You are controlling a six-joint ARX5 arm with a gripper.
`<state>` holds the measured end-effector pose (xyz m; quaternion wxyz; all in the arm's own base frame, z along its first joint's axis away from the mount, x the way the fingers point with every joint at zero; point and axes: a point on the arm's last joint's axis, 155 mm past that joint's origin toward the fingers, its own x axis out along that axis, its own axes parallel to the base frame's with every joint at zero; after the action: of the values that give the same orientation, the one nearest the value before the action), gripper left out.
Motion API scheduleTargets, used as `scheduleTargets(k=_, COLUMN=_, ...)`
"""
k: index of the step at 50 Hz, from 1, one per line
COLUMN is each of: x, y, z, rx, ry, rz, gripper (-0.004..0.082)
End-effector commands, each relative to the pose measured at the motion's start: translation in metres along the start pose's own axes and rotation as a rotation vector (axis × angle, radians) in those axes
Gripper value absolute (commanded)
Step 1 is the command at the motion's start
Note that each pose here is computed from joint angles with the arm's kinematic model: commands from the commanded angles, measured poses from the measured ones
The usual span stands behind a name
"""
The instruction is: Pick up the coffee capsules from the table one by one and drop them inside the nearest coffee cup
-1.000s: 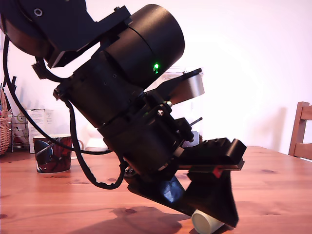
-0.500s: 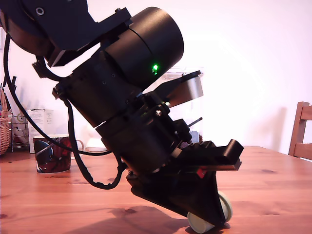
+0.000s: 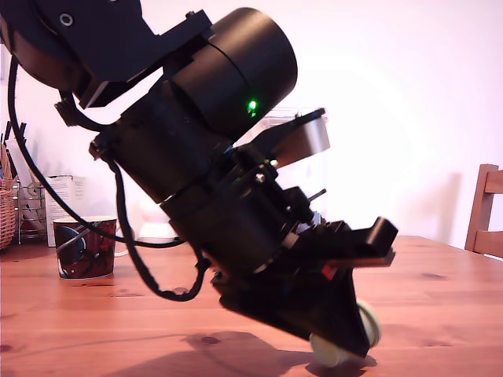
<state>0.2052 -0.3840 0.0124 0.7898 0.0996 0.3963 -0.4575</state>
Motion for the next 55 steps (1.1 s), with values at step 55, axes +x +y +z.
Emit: scheduleTargets(k=55, x=-0.083, y=0.038, z=0.050, rx=-0.009, ry=-0.429, rz=0.164, gripper=0.0022)
